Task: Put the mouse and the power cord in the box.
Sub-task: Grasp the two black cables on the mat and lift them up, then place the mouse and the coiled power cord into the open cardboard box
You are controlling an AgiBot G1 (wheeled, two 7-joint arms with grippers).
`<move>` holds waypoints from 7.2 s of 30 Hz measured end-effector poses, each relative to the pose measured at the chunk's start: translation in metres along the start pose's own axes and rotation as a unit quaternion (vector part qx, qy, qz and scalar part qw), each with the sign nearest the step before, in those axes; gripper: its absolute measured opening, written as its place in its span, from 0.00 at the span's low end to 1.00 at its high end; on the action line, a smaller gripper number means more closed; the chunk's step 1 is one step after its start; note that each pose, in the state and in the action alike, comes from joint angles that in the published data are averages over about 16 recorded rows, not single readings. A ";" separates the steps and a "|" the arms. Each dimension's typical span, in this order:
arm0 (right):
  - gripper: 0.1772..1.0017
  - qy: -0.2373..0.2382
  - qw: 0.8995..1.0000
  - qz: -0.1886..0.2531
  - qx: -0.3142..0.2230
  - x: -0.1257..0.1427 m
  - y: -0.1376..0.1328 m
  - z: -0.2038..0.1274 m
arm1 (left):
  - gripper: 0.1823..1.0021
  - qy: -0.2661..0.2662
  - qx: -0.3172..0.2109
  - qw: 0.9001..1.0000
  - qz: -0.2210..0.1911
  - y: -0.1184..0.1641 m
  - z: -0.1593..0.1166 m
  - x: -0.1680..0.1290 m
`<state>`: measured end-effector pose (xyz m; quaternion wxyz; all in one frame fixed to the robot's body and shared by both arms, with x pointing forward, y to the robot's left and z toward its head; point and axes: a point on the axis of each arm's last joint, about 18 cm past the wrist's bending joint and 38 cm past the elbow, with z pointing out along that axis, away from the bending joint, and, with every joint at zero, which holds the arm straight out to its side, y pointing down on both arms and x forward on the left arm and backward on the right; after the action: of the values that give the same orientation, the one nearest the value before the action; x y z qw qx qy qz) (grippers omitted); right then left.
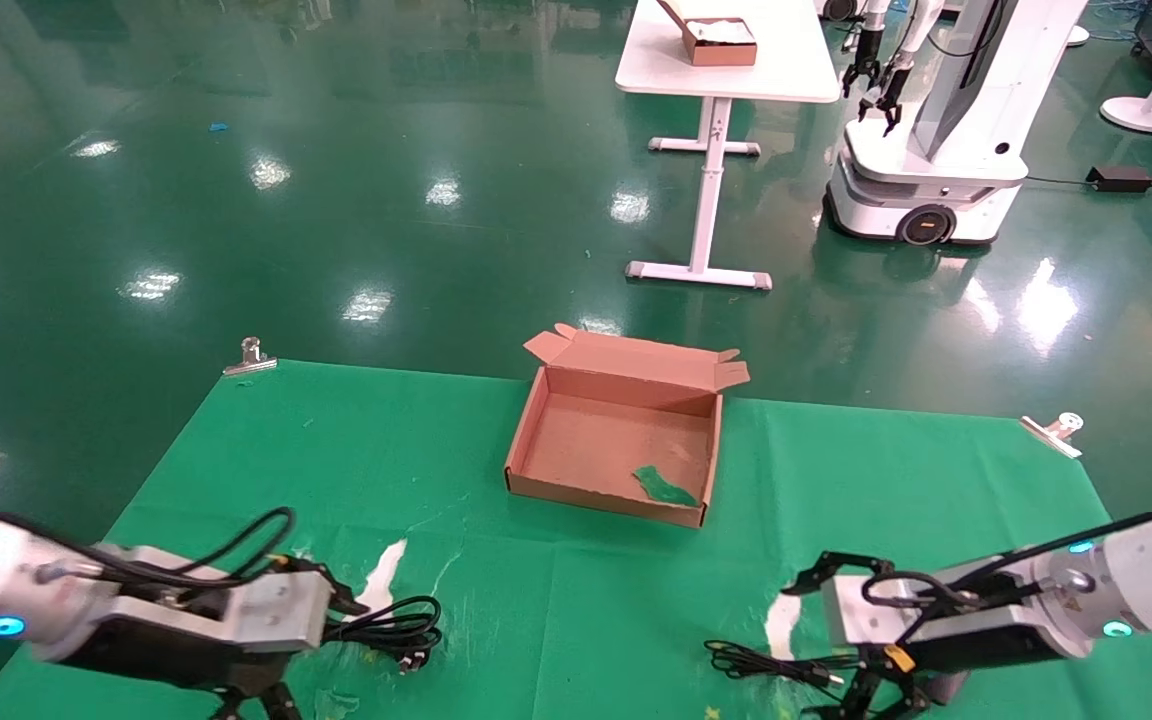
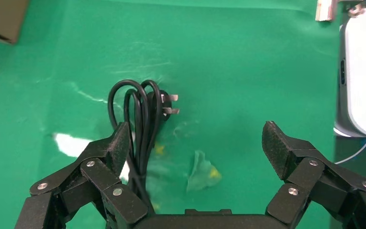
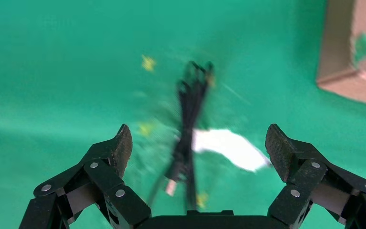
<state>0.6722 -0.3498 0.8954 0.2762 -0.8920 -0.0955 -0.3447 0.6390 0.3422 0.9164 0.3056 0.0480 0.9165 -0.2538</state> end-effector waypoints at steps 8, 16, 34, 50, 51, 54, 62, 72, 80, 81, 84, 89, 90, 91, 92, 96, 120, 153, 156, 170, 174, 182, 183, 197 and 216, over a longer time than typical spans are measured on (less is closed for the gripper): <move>1.00 0.021 0.999 -0.008 -0.028 0.008 0.009 0.001 | 1.00 -0.002 -0.022 1.000 -0.001 0.008 0.031 -0.016; 1.00 0.029 0.999 -0.014 -0.043 0.011 0.013 0.009 | 1.00 -0.018 -0.047 0.999 -0.002 0.019 0.049 -0.026; 1.00 0.023 0.999 0.008 -0.047 0.000 0.020 0.018 | 1.00 -0.075 -0.087 0.993 -0.003 0.034 0.062 -0.044; 1.00 0.024 0.998 0.020 -0.055 -0.004 0.027 0.019 | 1.00 -0.056 -0.088 0.995 0.003 0.039 0.053 -0.038; 1.00 0.024 0.998 0.021 -0.055 -0.004 0.028 0.019 | 1.00 -0.054 -0.089 0.995 0.004 0.039 0.053 -0.037; 0.99 0.024 0.998 0.022 -0.057 -0.004 0.029 0.019 | 1.00 -0.048 -0.091 0.995 0.008 0.039 0.052 -0.036; 0.96 0.024 0.998 0.022 -0.058 -0.005 0.030 0.019 | 0.98 -0.040 -0.094 0.995 0.013 0.039 0.051 -0.034; 0.82 0.024 0.998 0.022 -0.057 -0.004 0.029 0.019 | 0.90 -0.044 -0.093 0.995 0.010 0.040 0.052 -0.034; 0.64 0.024 0.998 0.022 -0.057 -0.004 0.029 0.019 | 0.73 -0.047 -0.092 0.995 0.009 0.040 0.052 -0.035; 0.61 0.024 0.998 0.021 -0.057 -0.004 0.028 0.019 | 0.70 -0.047 -0.092 0.995 0.009 0.040 0.052 -0.035; 0.52 0.024 0.998 0.021 -0.057 -0.004 0.028 0.019 | 0.64 -0.048 -0.092 0.995 0.008 0.040 0.052 -0.035; 0.38 0.024 0.998 0.021 -0.056 -0.004 0.028 0.019 | 0.48 -0.049 -0.091 0.995 0.008 0.040 0.052 -0.036; 0.36 0.024 0.998 0.021 -0.056 -0.004 0.028 0.019 | 0.46 -0.050 -0.091 0.995 0.008 0.040 0.052 -0.036; 0.34 0.024 0.998 0.021 -0.056 -0.004 0.028 0.019 | 0.43 -0.050 -0.091 0.995 0.008 0.040 0.052 -0.036; 0.32 0.024 0.998 0.021 -0.056 -0.004 0.028 0.019 | 0.40 -0.050 -0.091 0.995 0.008 0.040 0.052 -0.036; 0.22 0.024 0.998 0.021 -0.056 -0.004 0.028 0.019 | 0.30 -0.051 -0.090 0.995 0.008 0.040 0.052 -0.036; 0.07 0.147 0.987 0.068 0.011 0.067 -0.006 -0.095 | 0.11 -0.118 0.009 0.993 -0.018 -0.016 -0.029 -0.085; 0.06 0.307 0.952 0.023 0.008 0.168 -0.128 0.042 | 0.11 -0.406 0.067 0.911 -0.034 -0.147 -0.058 -0.220; 0.06 0.307 0.951 0.032 0.007 0.166 -0.125 0.047 | 0.11 -0.401 0.060 0.913 -0.029 -0.144 -0.051 -0.218; 0.15 0.342 0.937 0.073 -0.008 0.174 -0.095 0.016 | 0.11 -0.361 0.067 0.930 0.007 -0.161 -0.009 -0.203; 0.22 0.361 0.929 0.075 -0.014 0.181 -0.079 -0.017 | 0.11 -0.337 0.077 0.938 0.028 -0.175 0.012 -0.192; 0.39 0.393 0.917 0.059 -0.028 0.186 -0.047 -0.108 | 0.11 -0.263 0.099 0.957 0.066 -0.199 0.065 -0.154; 0.42 0.393 0.917 0.054 -0.029 0.184 -0.043 -0.118 | 0.11 -0.255 0.101 0.959 0.068 -0.201 0.071 -0.150; 0.80 0.336 0.940 0.021 -0.050 0.141 -0.014 -0.209 | 0.11 -0.253 0.114 0.960 0.031 -0.222 0.105 -0.132; 0.99 0.321 0.946 0.004 -0.042 0.139 -0.029 -0.229 | 0.16 -0.266 0.120 0.956 -0.007 -0.223 0.110 -0.129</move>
<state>0.6362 -0.4567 1.1400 0.2561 -0.7451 0.0170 -0.6156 0.7481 0.1032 1.0142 0.5290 0.0087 0.7651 -0.3671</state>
